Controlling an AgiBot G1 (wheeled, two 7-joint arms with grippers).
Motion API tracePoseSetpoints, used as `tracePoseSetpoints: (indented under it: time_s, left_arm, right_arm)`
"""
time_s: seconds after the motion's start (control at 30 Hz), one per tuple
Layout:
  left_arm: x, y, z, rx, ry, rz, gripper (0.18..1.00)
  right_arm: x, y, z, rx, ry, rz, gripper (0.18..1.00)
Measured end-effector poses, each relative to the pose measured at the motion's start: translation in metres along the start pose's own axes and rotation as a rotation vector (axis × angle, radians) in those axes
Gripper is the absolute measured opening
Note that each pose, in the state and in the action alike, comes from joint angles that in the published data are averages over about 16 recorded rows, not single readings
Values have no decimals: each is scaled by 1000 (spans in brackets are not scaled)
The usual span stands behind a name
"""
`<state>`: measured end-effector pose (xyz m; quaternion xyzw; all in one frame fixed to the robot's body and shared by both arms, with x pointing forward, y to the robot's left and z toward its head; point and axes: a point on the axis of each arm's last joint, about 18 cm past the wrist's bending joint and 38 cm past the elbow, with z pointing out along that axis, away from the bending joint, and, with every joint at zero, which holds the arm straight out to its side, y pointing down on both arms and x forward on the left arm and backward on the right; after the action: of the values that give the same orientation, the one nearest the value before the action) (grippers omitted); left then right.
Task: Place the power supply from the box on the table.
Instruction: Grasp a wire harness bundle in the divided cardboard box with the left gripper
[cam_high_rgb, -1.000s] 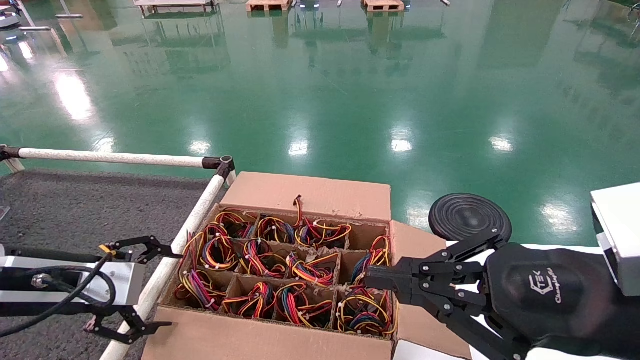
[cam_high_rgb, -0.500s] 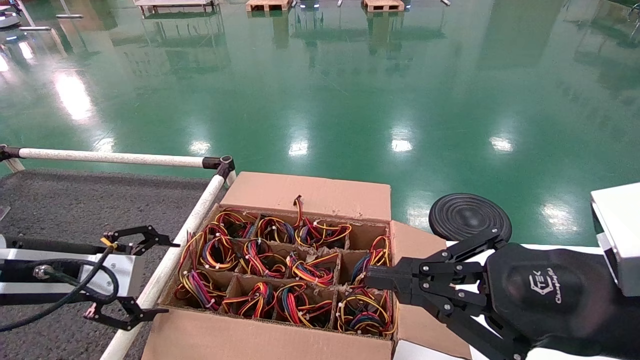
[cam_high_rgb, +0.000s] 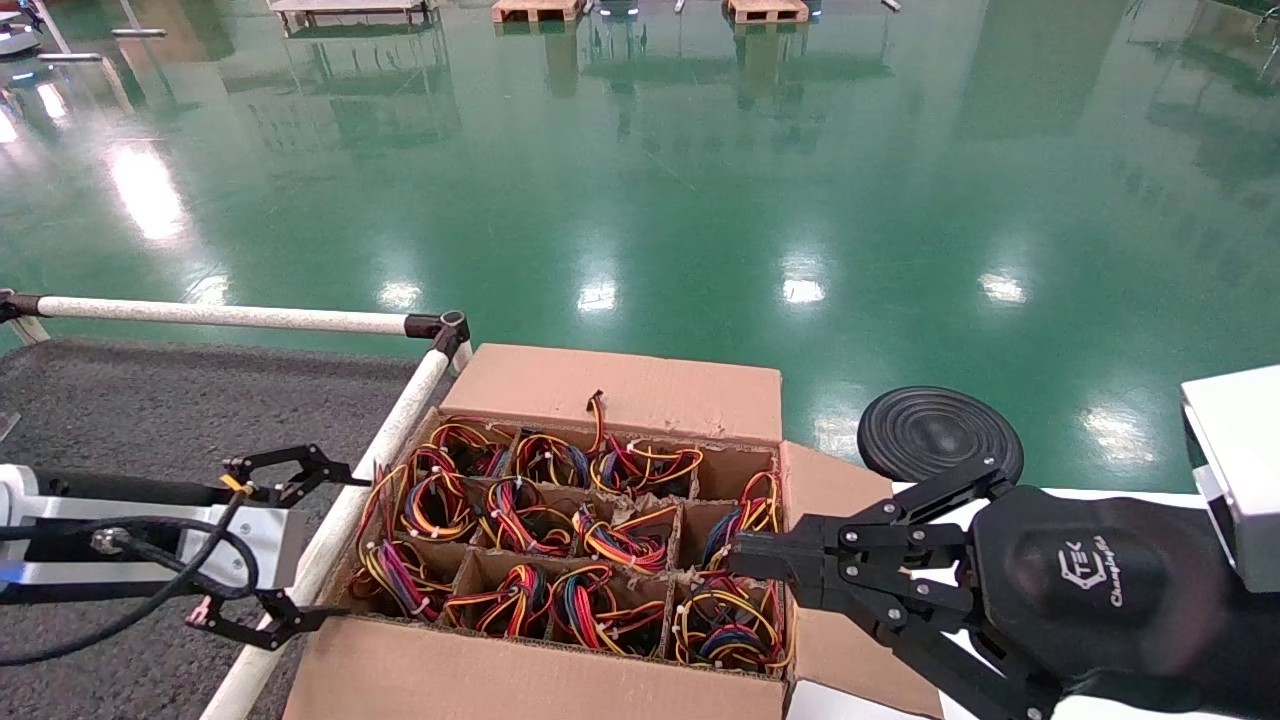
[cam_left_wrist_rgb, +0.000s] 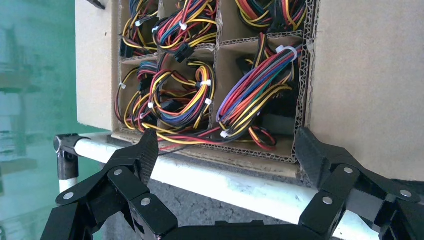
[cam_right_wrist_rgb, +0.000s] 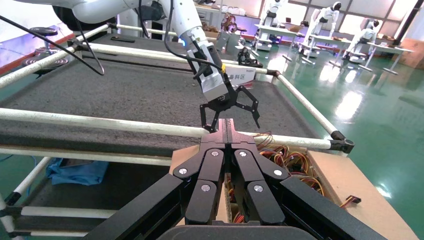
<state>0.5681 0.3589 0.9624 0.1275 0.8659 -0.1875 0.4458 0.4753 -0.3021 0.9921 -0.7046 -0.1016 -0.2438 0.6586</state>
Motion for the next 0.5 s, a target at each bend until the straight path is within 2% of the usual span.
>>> tracePoseSetpoints:
  time_s: [0.5]
  left_arm:
    - [3,-6,11,28,0,20,1000]
  right_arm:
    - [0,0,0,0,0,0,194]
